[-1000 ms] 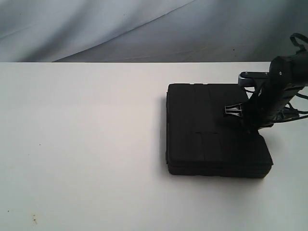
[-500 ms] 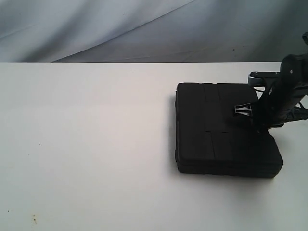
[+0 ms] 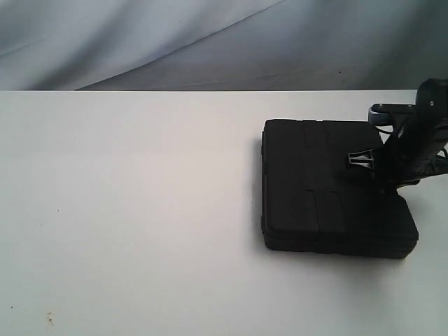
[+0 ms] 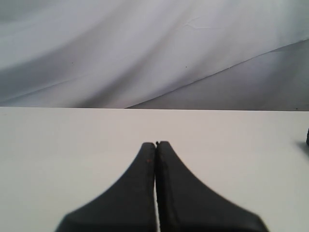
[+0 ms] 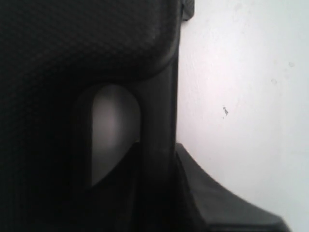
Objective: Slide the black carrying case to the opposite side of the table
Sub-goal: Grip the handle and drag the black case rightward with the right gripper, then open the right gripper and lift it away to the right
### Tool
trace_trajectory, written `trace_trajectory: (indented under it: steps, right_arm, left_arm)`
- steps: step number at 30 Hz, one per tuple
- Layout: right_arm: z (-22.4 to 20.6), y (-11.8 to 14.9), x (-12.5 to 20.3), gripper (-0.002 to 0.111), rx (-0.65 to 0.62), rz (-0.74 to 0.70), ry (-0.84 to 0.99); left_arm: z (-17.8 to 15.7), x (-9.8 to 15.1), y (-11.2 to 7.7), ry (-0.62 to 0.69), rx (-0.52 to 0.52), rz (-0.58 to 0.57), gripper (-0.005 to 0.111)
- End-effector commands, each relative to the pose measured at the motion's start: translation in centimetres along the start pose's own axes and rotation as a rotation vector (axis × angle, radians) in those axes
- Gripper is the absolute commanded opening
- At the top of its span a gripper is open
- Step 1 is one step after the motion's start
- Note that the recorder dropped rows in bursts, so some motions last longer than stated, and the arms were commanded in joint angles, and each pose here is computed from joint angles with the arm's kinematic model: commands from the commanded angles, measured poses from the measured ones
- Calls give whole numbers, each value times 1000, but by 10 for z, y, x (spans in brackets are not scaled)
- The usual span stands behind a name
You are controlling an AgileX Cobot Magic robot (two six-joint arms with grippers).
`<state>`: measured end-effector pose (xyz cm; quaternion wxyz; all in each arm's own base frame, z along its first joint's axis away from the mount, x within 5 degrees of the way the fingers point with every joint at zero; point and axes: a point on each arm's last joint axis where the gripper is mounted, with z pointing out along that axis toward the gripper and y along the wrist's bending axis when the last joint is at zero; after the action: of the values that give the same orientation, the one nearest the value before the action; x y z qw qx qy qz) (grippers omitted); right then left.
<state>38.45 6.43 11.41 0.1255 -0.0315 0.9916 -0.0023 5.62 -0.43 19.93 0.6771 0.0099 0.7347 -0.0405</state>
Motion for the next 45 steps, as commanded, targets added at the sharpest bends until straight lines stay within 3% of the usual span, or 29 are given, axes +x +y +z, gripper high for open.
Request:
trace_trajectory:
  steps: [1,8,14,18,29,45]
  right_arm:
    - [4,-9,6,0,31,-24,40]
    - [4,-9,6,2,31,-26,42]
    - [4,-9,6,28,31,-24,42]
    - [4,-8,6,37,29,-18,40]
    - [-5,-7,4,37,16,-4,17]
    - [-89,4,2,37,-6,-25,-118]
  left_arm:
    - [0,1,0,-5,4,2,0]
    - [0,1,0,-5,4,2,0]
    - [0,1,0,-5,4,2,0]
    - [0,1,0,-5,4,2,0]
    - [0,1,0,-5,4,2,0]
    - [0,1,0,-5,4,2,0]
